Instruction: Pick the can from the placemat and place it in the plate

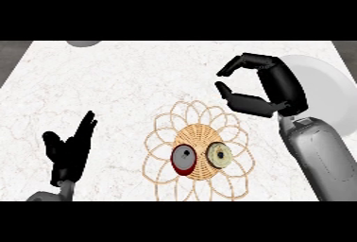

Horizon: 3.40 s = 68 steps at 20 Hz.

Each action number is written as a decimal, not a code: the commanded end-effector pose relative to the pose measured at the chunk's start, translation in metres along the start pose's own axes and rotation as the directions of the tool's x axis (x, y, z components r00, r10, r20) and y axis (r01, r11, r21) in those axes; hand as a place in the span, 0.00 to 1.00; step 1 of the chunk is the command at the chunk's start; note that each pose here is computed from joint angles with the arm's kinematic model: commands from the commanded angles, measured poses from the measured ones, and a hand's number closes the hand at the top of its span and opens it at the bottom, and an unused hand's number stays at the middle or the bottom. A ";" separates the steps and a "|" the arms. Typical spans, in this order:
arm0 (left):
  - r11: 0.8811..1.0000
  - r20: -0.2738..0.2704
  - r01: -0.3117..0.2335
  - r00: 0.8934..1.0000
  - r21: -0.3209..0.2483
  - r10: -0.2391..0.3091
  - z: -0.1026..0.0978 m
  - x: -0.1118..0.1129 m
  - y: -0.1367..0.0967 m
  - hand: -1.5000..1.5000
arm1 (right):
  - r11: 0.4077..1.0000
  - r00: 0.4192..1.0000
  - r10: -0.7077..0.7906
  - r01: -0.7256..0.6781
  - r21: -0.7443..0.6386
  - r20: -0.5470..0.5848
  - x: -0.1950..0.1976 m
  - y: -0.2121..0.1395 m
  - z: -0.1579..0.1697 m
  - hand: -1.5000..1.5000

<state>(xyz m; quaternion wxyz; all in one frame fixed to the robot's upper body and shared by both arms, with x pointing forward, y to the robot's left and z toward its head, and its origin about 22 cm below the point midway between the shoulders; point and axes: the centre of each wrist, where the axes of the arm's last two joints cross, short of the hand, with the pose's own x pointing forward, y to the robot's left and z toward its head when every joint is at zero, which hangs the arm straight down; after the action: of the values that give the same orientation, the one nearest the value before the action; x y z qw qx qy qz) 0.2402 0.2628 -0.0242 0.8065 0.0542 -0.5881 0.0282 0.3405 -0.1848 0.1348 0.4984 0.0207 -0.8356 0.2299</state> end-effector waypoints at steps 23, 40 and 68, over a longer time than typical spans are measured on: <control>0.993 -0.081 -0.030 0.997 -0.114 0.021 0.009 -0.014 -0.030 0.50 | 0.727 0.899 0.437 -0.343 0.595 -0.016 0.044 0.003 -0.021 0.00; 0.994 -0.072 -0.026 0.997 -0.110 0.018 0.028 -0.028 -0.011 0.50 | 0.635 0.836 0.541 -0.332 0.698 -0.095 0.038 0.092 0.014 0.00; 0.990 -0.075 -0.024 0.997 -0.140 0.014 0.011 -0.011 -0.024 0.50 | 0.498 0.725 0.687 -0.421 0.758 -0.049 0.000 0.168 0.033 0.00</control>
<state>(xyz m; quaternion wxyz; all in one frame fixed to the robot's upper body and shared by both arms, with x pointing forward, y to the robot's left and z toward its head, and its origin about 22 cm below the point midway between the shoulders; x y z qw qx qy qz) 0.2344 0.2442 -0.0280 0.8133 0.0065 -0.5818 -0.0057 0.2644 -0.0551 0.0731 0.4886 -0.1061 -0.5564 0.6636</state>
